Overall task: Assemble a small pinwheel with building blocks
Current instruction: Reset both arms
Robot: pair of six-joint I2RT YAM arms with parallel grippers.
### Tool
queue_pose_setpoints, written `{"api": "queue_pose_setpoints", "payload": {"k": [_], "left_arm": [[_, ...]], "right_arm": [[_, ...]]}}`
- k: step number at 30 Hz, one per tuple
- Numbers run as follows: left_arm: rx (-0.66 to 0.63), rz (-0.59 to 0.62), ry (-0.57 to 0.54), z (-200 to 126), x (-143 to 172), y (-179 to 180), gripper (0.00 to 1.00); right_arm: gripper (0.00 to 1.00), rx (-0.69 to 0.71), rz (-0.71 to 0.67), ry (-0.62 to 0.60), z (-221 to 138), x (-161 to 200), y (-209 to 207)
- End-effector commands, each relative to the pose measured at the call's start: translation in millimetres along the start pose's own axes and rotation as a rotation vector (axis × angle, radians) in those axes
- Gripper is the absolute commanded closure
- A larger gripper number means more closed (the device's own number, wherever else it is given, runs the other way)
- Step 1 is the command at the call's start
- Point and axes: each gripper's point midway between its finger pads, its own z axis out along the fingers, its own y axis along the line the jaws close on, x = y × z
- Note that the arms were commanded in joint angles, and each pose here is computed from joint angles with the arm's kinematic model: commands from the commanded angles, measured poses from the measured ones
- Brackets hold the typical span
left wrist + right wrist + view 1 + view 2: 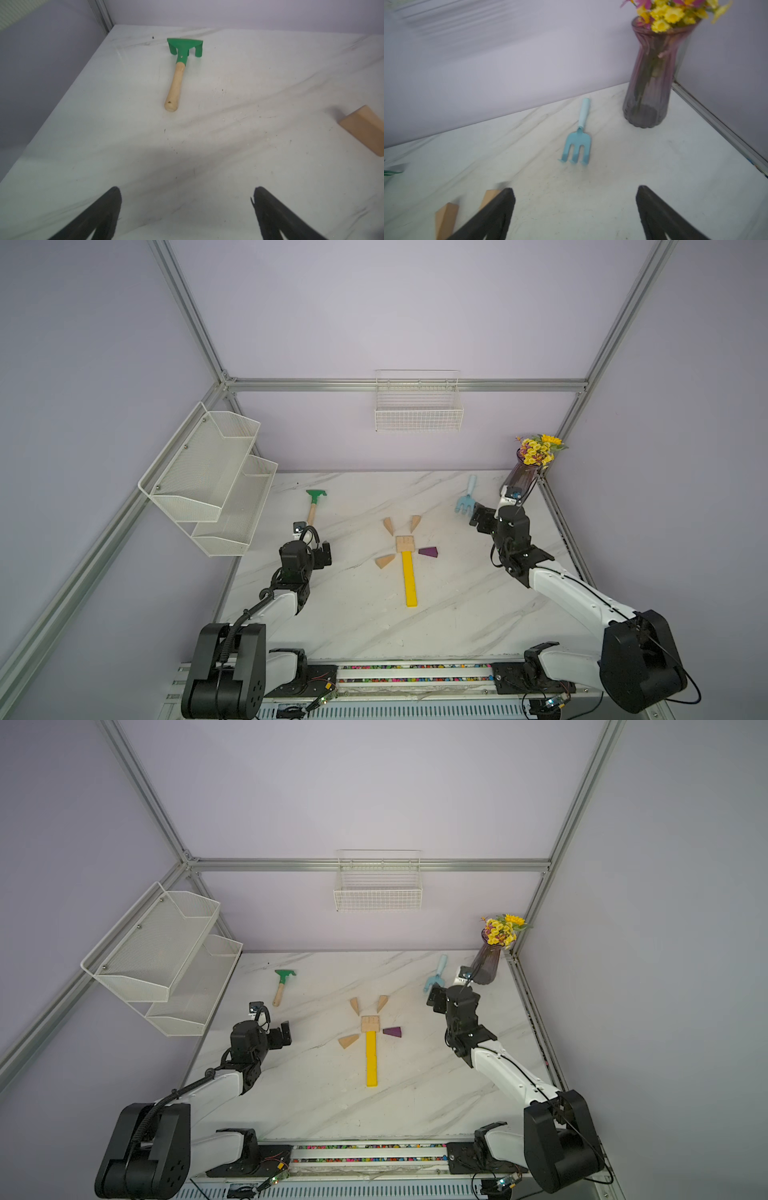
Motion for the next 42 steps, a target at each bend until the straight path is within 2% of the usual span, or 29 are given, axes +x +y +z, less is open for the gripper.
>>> {"api": "queue_pose_setpoints", "payload": {"k": [1, 5, 7, 9, 10, 12, 15, 22, 29, 31, 32, 33, 35, 36, 42], "left_arm": [[-0.030, -0.004, -0.206, -1.9, -49.8, 8.5, 0.00], [-0.011, -0.011, -0.257, 9.2, -62.5, 8.8, 0.00], [-0.007, -0.006, -0.273, 14.2, -63.0, 7.9, 0.00], [-0.021, -0.008, -0.269, 23.4, -50.5, 9.9, 0.00], [-0.014, -0.008, -0.270, 27.1, -45.4, 9.2, 0.00], [-0.003, 0.010, -0.298, 32.5, -45.9, 6.6, 0.00], [0.011, 0.013, -0.230, 36.6, -43.1, 3.9, 0.00], [0.009, 0.015, -0.254, 36.7, -44.0, 4.1, 0.00], [0.009, 0.014, -0.253, 36.7, -43.3, 4.4, 0.00], [0.010, 0.015, -0.255, 36.6, -44.2, 3.9, 0.00], [0.010, 0.015, -0.255, 36.7, -44.3, 3.9, 0.00], [0.010, 0.014, -0.254, 36.9, -44.0, 3.9, 0.00], [0.010, 0.016, -0.251, 37.3, -43.4, 4.0, 0.00], [0.009, 0.017, -0.250, 37.6, -43.5, 4.0, 0.00], [0.010, 0.017, -0.252, 37.0, -43.7, 3.8, 0.00]], "right_arm": [[0.03, 0.020, -0.075, -0.176, -4.2, -18.7, -14.2], [0.03, -0.026, -0.121, -0.327, -0.6, -34.0, -14.1], [0.03, -0.019, -0.126, -0.323, 8.0, -25.3, -20.1], [0.03, -0.021, -0.117, -0.341, 9.9, -12.8, -30.3], [0.03, 0.007, -0.116, -0.365, 9.8, -15.2, -38.4], [0.03, -0.027, -0.129, -0.374, 9.2, -19.3, -36.1], [0.03, -0.029, -0.143, -0.393, 0.6, -21.4, -40.1], [0.03, -0.106, -0.133, -0.416, -22.8, -17.6, -47.6], [0.03, -0.114, -0.215, -0.425, 6.1, -20.1, -47.2], [0.03, -0.114, -0.167, -0.413, 18.5, -8.2, -64.1], [0.03, -0.112, -0.125, -0.447, 19.5, -15.0, -72.6], [0.03, -0.089, -0.110, -0.367, 29.4, -8.8, -80.3], [0.03, -0.103, -0.102, -0.413, 24.7, -12.0, -80.7], [0.03, -0.094, -0.107, -0.374, 29.2, -8.8, -81.4], [0.03, -0.089, -0.112, -0.394, 25.7, -10.9, -82.4]]}}
